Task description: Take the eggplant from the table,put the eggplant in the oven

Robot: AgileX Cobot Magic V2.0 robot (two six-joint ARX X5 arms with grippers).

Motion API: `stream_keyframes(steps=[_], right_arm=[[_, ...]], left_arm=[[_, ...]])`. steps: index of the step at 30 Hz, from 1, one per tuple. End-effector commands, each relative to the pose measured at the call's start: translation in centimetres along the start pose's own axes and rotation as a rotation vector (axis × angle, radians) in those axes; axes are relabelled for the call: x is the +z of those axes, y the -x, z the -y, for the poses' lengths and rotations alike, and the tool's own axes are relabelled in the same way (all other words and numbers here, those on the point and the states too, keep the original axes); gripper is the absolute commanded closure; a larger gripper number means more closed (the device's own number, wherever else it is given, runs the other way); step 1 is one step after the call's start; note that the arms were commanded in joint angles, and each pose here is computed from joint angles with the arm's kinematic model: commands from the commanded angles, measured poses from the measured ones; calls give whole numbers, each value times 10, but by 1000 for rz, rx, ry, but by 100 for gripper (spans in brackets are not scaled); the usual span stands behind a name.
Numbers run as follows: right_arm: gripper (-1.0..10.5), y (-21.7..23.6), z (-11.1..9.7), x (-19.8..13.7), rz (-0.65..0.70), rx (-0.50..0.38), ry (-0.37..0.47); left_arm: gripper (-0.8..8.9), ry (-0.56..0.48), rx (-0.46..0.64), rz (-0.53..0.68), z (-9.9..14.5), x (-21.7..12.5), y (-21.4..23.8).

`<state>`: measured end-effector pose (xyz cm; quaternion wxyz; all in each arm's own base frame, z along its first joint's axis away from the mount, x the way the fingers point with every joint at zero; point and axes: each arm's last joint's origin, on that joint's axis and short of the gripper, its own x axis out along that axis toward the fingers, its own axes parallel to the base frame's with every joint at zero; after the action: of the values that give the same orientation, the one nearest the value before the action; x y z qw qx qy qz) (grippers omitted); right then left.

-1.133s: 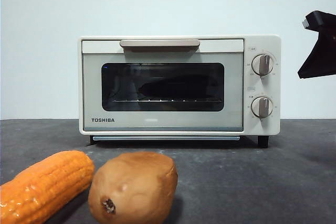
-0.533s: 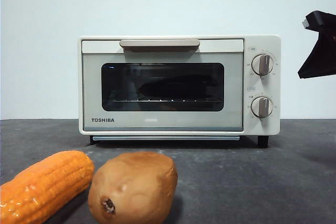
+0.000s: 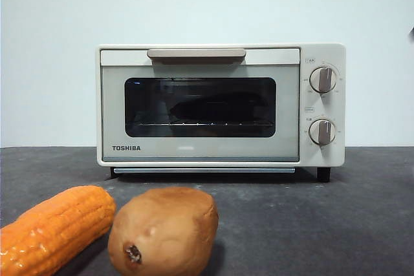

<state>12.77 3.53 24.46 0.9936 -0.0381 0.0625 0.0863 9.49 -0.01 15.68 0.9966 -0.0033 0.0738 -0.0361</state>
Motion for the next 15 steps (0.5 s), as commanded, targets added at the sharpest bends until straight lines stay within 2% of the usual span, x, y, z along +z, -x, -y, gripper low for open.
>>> stream_keyframes(steps=[1,3,6,15], right_arm=[[944,18,10,11,116,-85,36],[944,32,19,10,189,-157,24],[944,38,24,-1,212,-181,21],[944,29,27,-62,131,-98,-95]], left_arm=[[810,-5,4,-28,0,-9,-3],[810,-5,4,-28,0,-9,-3],[810,-5,3,-28,0,-9,-3],[810,-5,3,-28,0,-9,-3]])
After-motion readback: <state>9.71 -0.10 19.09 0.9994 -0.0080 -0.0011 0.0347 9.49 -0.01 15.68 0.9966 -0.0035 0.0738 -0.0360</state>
